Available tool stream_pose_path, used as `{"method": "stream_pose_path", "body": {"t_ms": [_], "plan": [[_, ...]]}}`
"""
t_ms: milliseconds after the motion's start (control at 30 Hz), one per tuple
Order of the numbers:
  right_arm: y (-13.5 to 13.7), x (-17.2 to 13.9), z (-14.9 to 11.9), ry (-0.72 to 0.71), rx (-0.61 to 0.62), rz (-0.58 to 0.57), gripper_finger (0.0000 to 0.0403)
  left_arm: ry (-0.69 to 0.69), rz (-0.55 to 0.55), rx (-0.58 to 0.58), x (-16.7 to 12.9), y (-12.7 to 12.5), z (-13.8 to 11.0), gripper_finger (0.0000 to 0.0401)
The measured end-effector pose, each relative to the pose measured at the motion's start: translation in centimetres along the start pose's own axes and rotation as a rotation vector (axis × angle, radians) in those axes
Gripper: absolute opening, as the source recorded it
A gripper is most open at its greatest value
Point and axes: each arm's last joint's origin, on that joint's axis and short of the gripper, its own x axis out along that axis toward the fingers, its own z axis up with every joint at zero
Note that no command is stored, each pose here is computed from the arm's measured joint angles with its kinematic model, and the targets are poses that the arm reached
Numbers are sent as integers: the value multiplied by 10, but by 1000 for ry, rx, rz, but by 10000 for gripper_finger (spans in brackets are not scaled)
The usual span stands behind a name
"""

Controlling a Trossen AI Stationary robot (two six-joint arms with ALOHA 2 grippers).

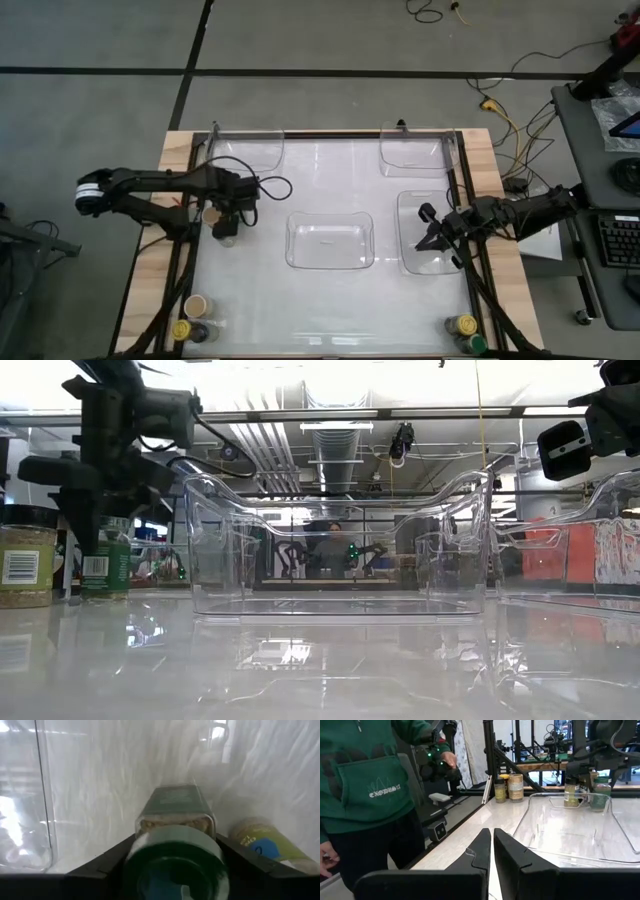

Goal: Sort spices by type
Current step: Put the top green seasoning bottle into the bottom left transparent bin

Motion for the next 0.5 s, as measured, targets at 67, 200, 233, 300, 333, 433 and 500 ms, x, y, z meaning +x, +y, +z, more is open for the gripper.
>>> {"method": "stream_pose_path", "body": {"t_ms": [67,200,233,300,333,433,500], "plan": [[0,0,0,0,0,0,13,-4,1,-6,0,0,2,200],[0,0,0,0,0,0,13,-15,2,-7,1,1,6,185],[0,0,0,0,0,0,13,-15,2,-7,1,1,6,185],[0,0,0,0,0,0,13,-21,4,-19,1,1,7,188],[0,0,0,0,0,0,13,-25,4,-31,1,1,8,189],[0,0,0,0,0,0,13,-52,6,-73,-5,2,11,188],[0,0,0,0,0,0,13,-95,0,-89,-15,3,14,184]]}}
